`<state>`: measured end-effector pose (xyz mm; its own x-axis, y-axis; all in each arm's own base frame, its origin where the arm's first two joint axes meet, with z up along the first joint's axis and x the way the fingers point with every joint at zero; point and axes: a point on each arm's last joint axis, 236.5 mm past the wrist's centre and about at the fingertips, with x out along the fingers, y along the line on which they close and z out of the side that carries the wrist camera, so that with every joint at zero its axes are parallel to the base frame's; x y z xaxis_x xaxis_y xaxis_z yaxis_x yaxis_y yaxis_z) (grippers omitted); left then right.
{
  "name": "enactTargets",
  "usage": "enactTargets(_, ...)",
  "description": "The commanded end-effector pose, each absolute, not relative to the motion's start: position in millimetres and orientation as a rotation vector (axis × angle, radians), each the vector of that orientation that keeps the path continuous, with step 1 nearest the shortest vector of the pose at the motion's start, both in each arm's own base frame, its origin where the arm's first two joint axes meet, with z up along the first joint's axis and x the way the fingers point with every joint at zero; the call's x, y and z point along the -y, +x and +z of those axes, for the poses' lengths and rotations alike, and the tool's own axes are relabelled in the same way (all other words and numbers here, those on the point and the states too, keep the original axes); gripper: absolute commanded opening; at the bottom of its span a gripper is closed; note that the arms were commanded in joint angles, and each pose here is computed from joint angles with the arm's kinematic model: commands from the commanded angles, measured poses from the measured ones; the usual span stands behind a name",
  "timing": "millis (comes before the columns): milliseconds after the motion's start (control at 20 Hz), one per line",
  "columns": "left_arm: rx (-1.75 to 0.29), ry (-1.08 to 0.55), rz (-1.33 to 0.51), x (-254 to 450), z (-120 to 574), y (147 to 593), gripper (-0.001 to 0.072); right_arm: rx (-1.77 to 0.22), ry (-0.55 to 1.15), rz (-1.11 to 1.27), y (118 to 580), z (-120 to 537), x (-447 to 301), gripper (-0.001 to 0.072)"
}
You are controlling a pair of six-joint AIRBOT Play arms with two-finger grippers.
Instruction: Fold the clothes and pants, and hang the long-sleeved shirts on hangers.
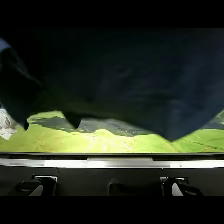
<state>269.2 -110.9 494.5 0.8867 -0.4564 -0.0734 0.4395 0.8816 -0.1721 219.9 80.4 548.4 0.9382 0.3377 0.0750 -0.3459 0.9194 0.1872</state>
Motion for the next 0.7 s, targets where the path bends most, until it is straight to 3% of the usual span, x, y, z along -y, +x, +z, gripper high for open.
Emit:
enactTargets(0, -0.167, -0.237, -0.45, 110, 483, 285, 0.0015, -0.044, 0.27, 0.33, 252, 531, -69, 0.0029)
enactTargets(250, -0.48, -0.3, -0.461, 127, 379, 401, 0.0016, -0.477, 0.412, 0.308, 385, 400, -38, 0.003)
enactTargets(450, -0.809, -0.383, -0.44, 140, 233, 495, 0.0017, -0.814, 0.534, 0.272, 480, 244, -12, 0.003)
enactTargets(650, -1.1, -0.457, -0.431, 155, 72, 542, 0.0017, -1.053, 0.58, 0.267, 542, 95, -26, 0.003)
